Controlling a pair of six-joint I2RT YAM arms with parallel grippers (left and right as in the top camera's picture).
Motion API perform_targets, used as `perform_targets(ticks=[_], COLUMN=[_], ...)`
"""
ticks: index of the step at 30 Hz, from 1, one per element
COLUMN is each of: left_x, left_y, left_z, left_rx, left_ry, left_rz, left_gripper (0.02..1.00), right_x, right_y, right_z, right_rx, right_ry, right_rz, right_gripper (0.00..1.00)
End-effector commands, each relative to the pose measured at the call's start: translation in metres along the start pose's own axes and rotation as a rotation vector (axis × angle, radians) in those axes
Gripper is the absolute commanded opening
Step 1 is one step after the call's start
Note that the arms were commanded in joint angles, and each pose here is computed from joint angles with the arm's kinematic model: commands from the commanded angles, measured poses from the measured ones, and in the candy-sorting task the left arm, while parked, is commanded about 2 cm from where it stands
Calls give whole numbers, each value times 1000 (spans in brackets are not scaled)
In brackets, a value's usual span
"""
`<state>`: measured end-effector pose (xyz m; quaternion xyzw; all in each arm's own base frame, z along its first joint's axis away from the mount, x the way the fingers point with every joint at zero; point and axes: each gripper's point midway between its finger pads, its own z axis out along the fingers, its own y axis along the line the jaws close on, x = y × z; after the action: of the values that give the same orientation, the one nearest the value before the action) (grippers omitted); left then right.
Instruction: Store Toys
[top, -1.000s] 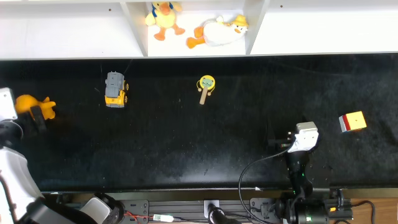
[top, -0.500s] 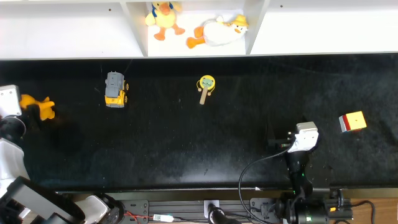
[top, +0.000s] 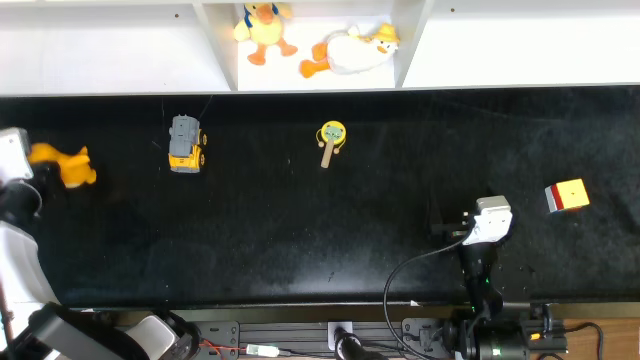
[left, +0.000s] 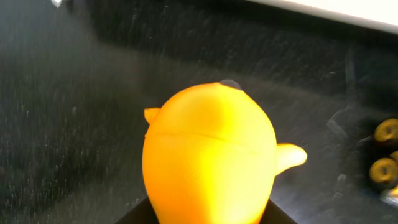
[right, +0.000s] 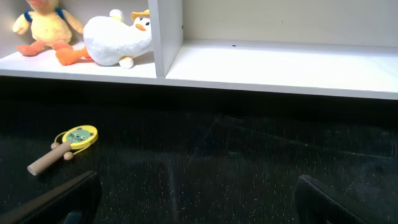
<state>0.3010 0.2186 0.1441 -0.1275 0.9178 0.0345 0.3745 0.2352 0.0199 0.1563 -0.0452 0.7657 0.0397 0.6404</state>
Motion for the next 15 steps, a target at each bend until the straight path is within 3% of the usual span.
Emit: perform_targets(ticks=[1, 5, 15], left_x=[-64, -92, -128], left_y=[-13, -18, -30], left_z=[-25, -21, 12], left_rx=[-13, -43, 12], left_ry=[-107, -112, -78], left_rz=[23, 46, 66], left_gripper=[233, 235, 237], right_x=[-1, -1, -1], right_y=[0, 0, 0], right_z=[0, 0, 0], right_rx=[-4, -4, -4], right_ry=[-10, -10, -10], right_rz=[0, 0, 0], right_gripper=[996, 996, 996])
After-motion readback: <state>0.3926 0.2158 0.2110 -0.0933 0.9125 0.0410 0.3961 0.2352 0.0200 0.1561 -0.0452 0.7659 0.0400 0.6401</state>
